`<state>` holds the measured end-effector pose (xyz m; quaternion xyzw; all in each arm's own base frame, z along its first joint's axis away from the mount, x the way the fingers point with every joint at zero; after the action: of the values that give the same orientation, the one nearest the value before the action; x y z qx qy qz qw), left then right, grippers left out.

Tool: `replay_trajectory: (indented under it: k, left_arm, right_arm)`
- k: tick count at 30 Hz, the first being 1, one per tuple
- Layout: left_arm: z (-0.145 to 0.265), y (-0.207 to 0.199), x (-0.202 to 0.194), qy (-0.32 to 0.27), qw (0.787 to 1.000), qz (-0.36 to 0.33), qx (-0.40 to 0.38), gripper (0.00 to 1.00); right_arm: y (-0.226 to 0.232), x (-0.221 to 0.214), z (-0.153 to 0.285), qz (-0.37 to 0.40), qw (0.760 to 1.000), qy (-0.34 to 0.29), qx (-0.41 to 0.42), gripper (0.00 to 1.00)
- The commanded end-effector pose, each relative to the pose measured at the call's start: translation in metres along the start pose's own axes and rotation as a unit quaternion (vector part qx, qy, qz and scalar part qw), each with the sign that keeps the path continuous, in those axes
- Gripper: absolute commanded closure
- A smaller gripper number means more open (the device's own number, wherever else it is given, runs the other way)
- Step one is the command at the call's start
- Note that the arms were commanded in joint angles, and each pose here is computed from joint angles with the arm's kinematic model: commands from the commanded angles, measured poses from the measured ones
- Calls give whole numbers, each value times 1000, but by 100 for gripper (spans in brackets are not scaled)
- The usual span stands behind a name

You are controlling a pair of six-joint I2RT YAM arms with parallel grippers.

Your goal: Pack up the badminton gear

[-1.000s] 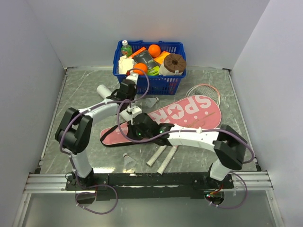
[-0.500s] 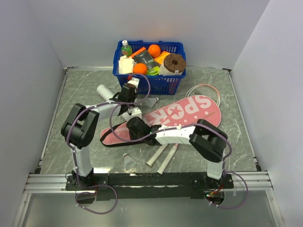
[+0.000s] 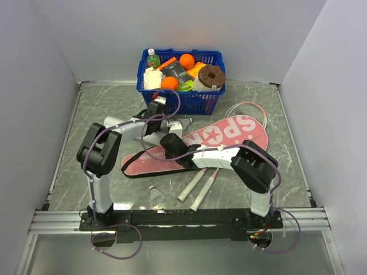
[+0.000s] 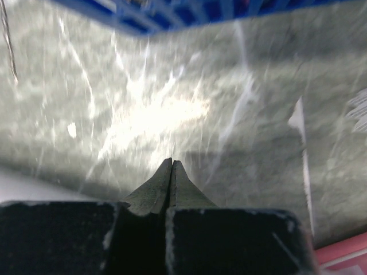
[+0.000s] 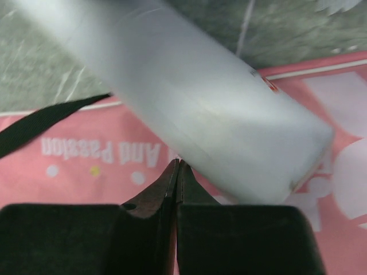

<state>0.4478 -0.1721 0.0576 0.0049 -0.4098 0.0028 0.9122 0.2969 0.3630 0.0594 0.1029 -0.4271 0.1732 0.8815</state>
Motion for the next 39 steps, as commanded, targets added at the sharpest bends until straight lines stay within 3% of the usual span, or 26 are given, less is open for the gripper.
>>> replay_trajectory:
  k: [1,9,11,13,14,15,18,21,25,27,32,39]
  left_arm:
    - [9,8,-23,46,999,11,21,99]
    - [33,20,-21,39,997,56,45,96]
    - [41,23,-11,22,996,66,53,85]
    - [57,25,2,5,996,76,46,61]
    - [64,25,6,-5,996,79,44,50]
    - [78,24,18,-23,995,86,33,35]
    - [101,23,24,-40,996,82,14,22]
    - [123,11,20,-45,997,53,-23,16]
    - [144,-14,-1,-56,993,-51,-91,13]
    - [151,-15,1,-73,989,-70,-107,10]
    - [159,-18,1,-114,966,-173,-154,5]
    - [130,-10,28,-115,950,-275,-98,3]
  right_arm:
    - [-23,22,4,-26,999,-27,-26,100]
    - [-27,25,14,-7,999,-24,-24,100]
    - [-24,30,22,-8,999,-29,-13,100]
    - [-26,29,29,-5,1000,-24,-10,97]
    - [-28,32,36,-2,1000,-23,-6,92]
    - [-27,34,40,1,1000,-22,-1,81]
    - [-27,38,52,9,1000,-21,12,60]
    - [-27,40,62,16,1000,-15,21,50]
    - [-29,36,77,16,999,-5,31,45]
    - [-33,34,87,18,999,-7,39,41]
    - [-42,24,120,30,997,-3,65,33]
    - [-51,23,164,38,993,-26,108,31]
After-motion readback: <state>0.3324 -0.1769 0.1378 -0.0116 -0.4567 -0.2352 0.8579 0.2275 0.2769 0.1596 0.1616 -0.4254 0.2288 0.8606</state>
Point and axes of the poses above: each gripper's point midway between its finger pads, its own z axis back along the fingers, its own y axis along the line the jaws close on, x = y × z, the point moved 1 cm from there along z, back along the fingers, and after that the axes turned 12 degrees about z, right-handed, at the moved point
